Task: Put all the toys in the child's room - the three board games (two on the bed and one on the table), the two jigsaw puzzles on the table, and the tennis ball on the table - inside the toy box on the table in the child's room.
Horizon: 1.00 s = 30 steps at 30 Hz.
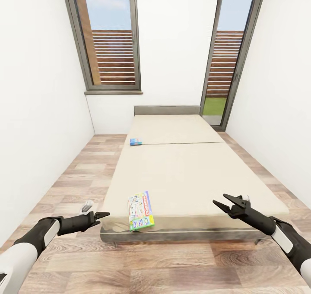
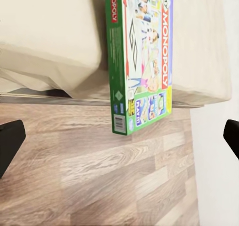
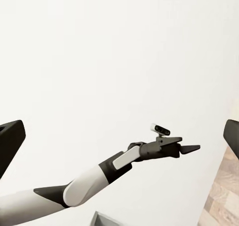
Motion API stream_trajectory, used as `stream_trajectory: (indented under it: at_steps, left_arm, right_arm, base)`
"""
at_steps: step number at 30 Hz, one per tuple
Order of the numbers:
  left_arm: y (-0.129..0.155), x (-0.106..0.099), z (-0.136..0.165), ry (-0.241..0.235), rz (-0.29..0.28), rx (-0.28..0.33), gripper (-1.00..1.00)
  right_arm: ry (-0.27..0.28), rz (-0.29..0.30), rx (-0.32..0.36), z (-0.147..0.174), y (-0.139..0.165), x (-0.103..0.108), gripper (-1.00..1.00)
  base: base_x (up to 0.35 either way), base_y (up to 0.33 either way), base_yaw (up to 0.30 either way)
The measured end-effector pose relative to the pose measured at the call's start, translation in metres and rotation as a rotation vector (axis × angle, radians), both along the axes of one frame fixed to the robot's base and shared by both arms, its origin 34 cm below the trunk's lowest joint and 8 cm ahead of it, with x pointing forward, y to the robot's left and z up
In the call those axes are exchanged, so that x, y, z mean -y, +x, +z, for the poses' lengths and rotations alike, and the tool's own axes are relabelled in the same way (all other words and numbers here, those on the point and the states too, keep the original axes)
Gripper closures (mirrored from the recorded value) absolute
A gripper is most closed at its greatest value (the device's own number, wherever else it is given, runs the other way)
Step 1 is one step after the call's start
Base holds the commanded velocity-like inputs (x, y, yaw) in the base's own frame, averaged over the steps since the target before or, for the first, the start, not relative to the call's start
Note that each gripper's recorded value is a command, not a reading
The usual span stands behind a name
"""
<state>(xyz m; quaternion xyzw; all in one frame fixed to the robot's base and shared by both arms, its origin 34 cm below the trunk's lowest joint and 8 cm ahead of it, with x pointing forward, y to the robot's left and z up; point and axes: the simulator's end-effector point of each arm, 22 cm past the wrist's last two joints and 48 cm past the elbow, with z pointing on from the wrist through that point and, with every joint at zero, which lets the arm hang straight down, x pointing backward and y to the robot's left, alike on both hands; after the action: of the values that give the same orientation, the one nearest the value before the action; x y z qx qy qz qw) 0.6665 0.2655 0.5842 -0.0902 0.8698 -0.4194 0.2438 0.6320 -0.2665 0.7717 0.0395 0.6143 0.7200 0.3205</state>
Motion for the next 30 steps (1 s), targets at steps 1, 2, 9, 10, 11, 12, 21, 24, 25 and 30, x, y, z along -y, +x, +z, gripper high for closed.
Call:
stream_trajectory:
  at_steps: [1,2,9,10,11,12,21,24,25,30]
  left_arm:
    - [0.000,0.000,0.000,0.001,0.000,0.000,-1.00]
    - [0.000,0.000,0.000,0.001,0.001,0.000,-1.00]
    - [-0.001,-0.001,-0.004,0.002,0.001,0.000,-1.00]
    - [-0.001,-0.001,-0.006,0.002,0.001,0.000,-1.00]
    - [-0.001,-0.001,-0.008,0.002,0.001,0.000,-1.00]
    - [-0.002,-0.001,-0.010,0.001,0.001,0.000,-1.00]
    - [-0.005,0.000,-0.029,0.000,0.000,0.001,-1.00]
    - [-0.006,0.000,-0.035,0.000,-0.001,0.001,-1.00]
    - [-0.007,0.000,-0.037,0.000,-0.001,0.001,-1.00]
    - [-0.009,0.001,-0.048,-0.001,-0.001,0.000,-1.00]
  right_arm:
    - [0.000,0.000,0.000,0.000,0.000,0.000,-1.00]
    - [0.000,-0.001,0.000,0.000,0.000,0.000,-1.00]
    - [-0.002,0.000,-0.001,-0.005,-0.001,0.000,-1.00]
    - [-0.002,0.000,-0.001,-0.007,-0.001,0.000,-1.00]
    - [-0.002,0.000,-0.001,-0.009,-0.001,0.000,-1.00]
    - [-0.002,0.000,-0.001,-0.011,-0.002,0.000,-1.00]
    - [-0.003,0.001,-0.001,-0.030,-0.005,0.000,-1.00]
    - [-0.003,0.001,-0.001,-0.036,-0.007,0.000,-1.00]
    - [-0.003,0.001,-0.001,-0.038,-0.007,0.000,-1.00]
    - [-0.003,0.001,0.000,-0.048,-0.009,0.000,-1.00]
  base:
    - [0.000,0.000,0.000]
    - [0.000,0.000,0.000]
    - [0.000,0.000,0.000]
    - [0.000,0.000,0.000]
    - [0.000,0.000,0.000]
    - [0.000,0.000,0.000]
    - [0.000,0.000,0.000]
    - [0.000,0.000,0.000]
    - [0.000,0.000,0.000]
    - [0.000,0.000,0.000]
